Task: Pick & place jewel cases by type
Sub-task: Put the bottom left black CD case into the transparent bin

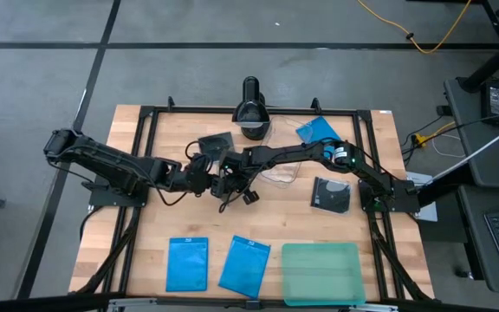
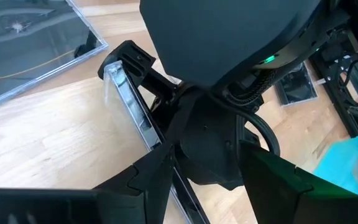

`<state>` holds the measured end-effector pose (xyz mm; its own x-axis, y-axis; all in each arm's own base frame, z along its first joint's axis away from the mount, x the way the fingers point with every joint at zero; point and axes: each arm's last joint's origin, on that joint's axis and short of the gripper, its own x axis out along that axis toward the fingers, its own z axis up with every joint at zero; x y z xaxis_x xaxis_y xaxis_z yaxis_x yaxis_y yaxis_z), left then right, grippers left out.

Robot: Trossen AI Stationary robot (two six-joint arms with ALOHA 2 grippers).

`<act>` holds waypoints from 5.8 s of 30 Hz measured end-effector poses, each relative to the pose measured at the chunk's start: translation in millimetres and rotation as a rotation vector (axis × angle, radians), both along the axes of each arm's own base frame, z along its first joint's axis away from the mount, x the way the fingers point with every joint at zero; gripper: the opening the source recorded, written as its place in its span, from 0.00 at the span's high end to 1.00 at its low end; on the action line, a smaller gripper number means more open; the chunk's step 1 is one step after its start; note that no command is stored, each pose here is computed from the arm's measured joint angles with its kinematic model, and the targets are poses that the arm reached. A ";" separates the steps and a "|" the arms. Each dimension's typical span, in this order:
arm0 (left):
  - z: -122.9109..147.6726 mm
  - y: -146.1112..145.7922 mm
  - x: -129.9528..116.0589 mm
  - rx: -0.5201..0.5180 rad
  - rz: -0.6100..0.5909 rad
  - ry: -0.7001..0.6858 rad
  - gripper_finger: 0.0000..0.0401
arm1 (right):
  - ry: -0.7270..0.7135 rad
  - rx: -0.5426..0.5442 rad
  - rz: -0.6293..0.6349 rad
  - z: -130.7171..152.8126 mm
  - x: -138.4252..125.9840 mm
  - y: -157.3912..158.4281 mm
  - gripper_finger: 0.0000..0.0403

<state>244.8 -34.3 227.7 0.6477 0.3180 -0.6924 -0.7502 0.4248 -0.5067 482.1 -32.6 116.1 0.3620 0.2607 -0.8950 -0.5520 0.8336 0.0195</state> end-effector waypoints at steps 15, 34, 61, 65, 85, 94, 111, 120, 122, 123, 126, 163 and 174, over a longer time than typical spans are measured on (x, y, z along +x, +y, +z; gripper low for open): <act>-31.9 -5.1 -26.0 -0.108 0.028 0.258 0.56 | 0.040 0.038 0.025 -1.2 -4.4 2.2 0.98; -64.1 -24.0 -46.0 -0.229 0.052 0.267 0.56 | 0.038 0.030 0.030 -1.5 -4.3 1.7 0.98; -55.9 -60.5 -82.6 -0.288 0.189 0.449 0.73 | -0.118 0.050 0.088 1.5 7.4 -2.7 1.00; -62.6 -57.2 -84.5 -0.277 0.202 0.448 0.77 | -0.134 0.064 0.047 1.7 10.3 -2.7 1.00; -100.5 -29.9 -77.1 -0.331 0.216 0.287 0.78 | -0.078 0.057 0.028 1.1 6.2 -3.2 0.99; -100.9 -28.7 -75.3 -0.310 0.195 0.278 0.78 | -0.063 0.060 0.028 1.0 4.6 -3.2 0.99; -88.5 -26.3 -84.6 -0.296 0.195 0.236 0.78 | -0.052 0.060 0.027 0.3 3.7 -3.1 0.99; -86.4 -27.0 -80.5 -0.273 0.182 0.180 0.78 | -0.041 0.062 0.026 0.4 2.4 -3.4 0.99; -86.2 -27.0 -80.0 -0.272 0.182 0.174 0.78 | -0.039 0.062 0.026 0.6 2.2 -3.3 0.99; -86.1 -27.0 -79.9 -0.271 0.182 0.173 0.78 | -0.039 0.062 0.026 0.6 2.2 -3.3 0.99; -85.7 -27.4 -79.0 -0.277 0.180 0.163 0.78 | -0.041 0.062 0.026 0.7 2.3 -3.4 0.99; -56.9 -20.2 -81.4 -0.197 0.230 -0.100 0.78 | -0.029 0.058 0.038 0.3 0.7 -3.4 0.99; -47.8 -16.5 -74.0 -0.170 0.235 -0.202 0.78 | -0.039 0.053 0.048 0.5 1.3 -3.6 0.99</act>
<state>170.9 -50.8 179.9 0.6996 0.3658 -0.6138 -0.6951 0.1495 -0.7032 483.3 -36.2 116.7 0.3822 0.3252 -0.8650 -0.5926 0.8045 0.0406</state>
